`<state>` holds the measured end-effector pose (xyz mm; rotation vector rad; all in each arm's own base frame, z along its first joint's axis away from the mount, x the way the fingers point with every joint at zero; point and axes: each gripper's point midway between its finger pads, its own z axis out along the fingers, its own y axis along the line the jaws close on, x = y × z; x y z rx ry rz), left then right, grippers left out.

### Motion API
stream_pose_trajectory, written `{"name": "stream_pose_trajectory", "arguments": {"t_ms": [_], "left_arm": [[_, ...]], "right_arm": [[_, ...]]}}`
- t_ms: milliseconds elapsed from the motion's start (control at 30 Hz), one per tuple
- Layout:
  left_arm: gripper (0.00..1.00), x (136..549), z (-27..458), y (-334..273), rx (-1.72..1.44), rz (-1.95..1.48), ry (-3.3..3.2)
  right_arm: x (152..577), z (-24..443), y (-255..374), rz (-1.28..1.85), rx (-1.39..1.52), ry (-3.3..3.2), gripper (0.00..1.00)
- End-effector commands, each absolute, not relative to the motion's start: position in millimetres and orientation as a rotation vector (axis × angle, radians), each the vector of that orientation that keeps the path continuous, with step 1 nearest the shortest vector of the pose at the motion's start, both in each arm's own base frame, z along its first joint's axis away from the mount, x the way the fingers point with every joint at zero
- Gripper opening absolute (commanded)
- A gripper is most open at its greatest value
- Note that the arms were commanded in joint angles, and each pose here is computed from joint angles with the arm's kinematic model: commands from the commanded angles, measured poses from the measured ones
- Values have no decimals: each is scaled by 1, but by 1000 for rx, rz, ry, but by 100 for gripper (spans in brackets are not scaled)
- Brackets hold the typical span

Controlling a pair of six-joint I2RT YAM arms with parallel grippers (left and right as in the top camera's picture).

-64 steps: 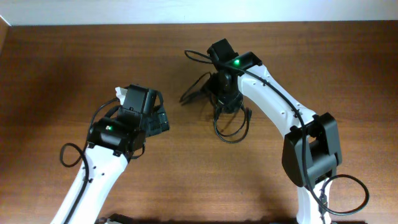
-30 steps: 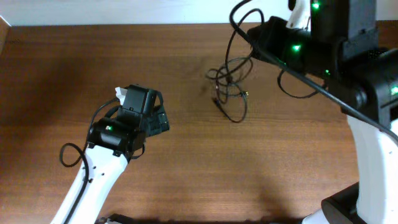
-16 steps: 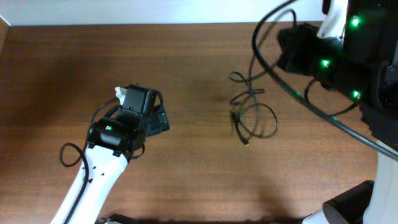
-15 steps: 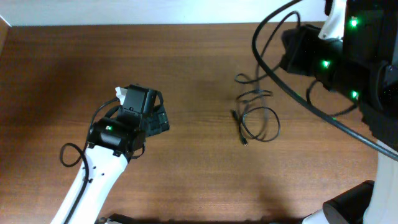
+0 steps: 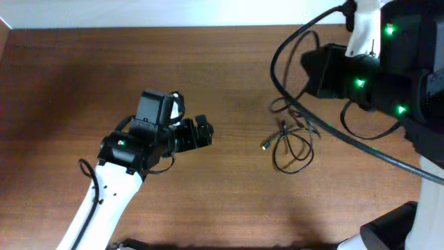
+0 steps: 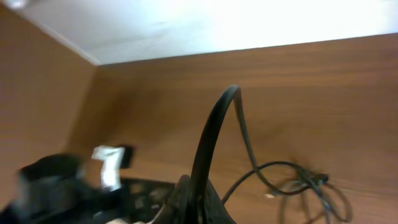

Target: Untangle cables

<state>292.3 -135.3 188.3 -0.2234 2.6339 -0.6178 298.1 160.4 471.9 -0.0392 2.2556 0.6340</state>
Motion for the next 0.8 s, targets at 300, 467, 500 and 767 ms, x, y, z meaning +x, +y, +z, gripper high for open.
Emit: {"name": "stream_pose_trajectory", "arguments": {"t_ms": [300,467,500,767], "left_arm": [[99,286,181,-173,546,-501,2525],[97,296,197,-212,747,-705,2337],[98,294,206,-225,843,-745,2250],[98,281,195,-240,1043,-677,2193]], "right_arm": [[281,504,204,947,-244,2151,4],[310,526,178,1099,161,2095,4],[311,526,174,1122,206,2096,4],[315,531,170,1145,231,2074,4]]}}
